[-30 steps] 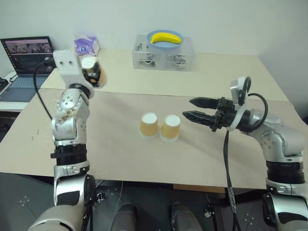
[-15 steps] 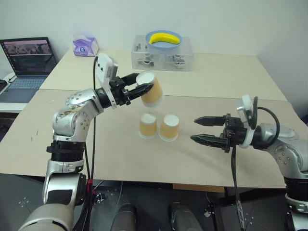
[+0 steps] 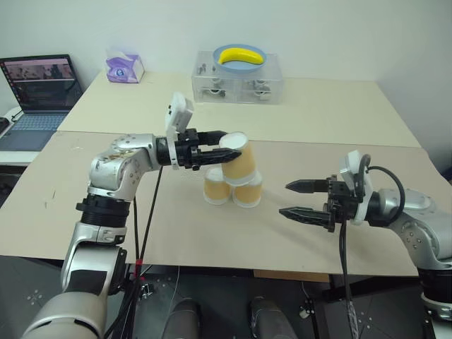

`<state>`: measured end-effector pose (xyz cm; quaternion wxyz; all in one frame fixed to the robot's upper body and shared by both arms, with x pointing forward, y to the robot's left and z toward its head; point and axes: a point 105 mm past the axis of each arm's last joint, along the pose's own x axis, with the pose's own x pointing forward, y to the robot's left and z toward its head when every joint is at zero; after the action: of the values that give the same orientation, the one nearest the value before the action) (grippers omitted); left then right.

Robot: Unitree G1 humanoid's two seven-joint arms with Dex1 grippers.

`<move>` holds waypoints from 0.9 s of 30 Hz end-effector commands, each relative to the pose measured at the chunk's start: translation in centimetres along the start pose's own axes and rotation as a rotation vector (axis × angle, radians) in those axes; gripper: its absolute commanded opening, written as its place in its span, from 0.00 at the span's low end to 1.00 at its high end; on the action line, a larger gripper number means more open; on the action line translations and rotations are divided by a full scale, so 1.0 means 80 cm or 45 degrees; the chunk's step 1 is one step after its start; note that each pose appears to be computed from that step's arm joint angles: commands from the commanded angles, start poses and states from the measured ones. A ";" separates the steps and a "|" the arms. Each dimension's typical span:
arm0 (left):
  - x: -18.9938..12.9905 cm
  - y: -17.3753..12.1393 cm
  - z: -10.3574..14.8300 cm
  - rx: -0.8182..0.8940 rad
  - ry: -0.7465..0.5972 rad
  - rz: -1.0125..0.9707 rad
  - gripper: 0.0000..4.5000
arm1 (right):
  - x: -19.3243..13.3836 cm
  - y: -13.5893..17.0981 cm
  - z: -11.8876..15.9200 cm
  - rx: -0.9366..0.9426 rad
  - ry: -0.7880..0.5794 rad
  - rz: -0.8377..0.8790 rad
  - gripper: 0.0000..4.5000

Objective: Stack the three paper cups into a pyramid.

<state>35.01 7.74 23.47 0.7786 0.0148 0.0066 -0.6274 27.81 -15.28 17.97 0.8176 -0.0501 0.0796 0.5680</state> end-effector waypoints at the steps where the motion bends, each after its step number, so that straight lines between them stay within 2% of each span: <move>1: 0.001 0.005 0.021 0.109 -0.011 0.016 0.66 | -0.003 0.000 0.013 -0.066 -0.033 -0.014 1.00; 7: 0.000 0.018 0.038 0.140 -0.071 0.078 0.66 | -0.003 -0.001 0.015 -0.062 -0.035 -0.018 1.00; 27: 0.004 0.015 0.016 0.159 0.024 0.033 0.66 | -0.006 -0.007 0.018 -0.059 -0.046 -0.050 1.00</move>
<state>36.53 7.84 24.03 0.7908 0.0557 -0.0076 -0.6094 28.20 -15.42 18.11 0.8250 -0.0506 0.0770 0.5576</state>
